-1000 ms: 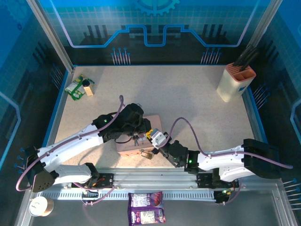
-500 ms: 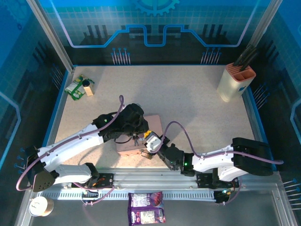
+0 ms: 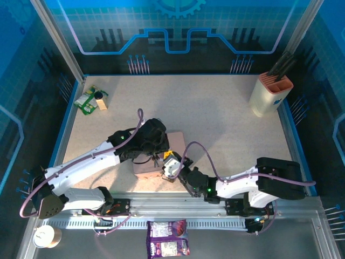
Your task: Unlock a padlock with a key
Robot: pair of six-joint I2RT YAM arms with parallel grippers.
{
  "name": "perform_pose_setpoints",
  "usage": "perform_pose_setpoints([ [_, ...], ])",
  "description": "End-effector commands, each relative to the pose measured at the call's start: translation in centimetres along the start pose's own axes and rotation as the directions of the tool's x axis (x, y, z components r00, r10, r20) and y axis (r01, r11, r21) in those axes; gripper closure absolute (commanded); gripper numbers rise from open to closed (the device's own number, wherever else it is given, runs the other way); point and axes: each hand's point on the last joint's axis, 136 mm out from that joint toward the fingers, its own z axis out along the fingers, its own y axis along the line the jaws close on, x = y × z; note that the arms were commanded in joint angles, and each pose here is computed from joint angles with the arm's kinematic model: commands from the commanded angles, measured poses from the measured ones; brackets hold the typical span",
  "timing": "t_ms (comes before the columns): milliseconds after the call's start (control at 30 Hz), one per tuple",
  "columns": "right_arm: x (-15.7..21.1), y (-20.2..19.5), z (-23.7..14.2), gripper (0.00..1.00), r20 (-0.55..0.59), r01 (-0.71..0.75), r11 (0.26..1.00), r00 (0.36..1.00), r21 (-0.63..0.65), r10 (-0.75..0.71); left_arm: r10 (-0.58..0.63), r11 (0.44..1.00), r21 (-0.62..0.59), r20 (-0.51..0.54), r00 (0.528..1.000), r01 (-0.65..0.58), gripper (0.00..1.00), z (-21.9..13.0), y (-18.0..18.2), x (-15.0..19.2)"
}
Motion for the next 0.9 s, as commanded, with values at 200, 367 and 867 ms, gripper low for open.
perform_pose_setpoints([
  [200,-0.3,-2.4,0.4,0.43,-0.126,-0.263,0.964,0.958,-0.041,0.256,0.088,0.981,0.157,0.146,0.985,-0.111,1.0,0.4,-1.4,-5.5],
  [367,2.0,-6.5,-0.2,0.41,-0.299,-0.72,0.688,0.679,-0.094,0.67,0.225,0.951,0.142,0.3,0.927,-0.276,1.0,-0.5,-1.1,-9.3],
  [867,-0.2,-11.9,-1.1,0.37,-0.238,-0.934,0.153,0.236,-0.322,0.942,0.286,0.631,0.506,0.553,0.782,-0.588,1.0,-5.7,-9.1,-7.7],
])
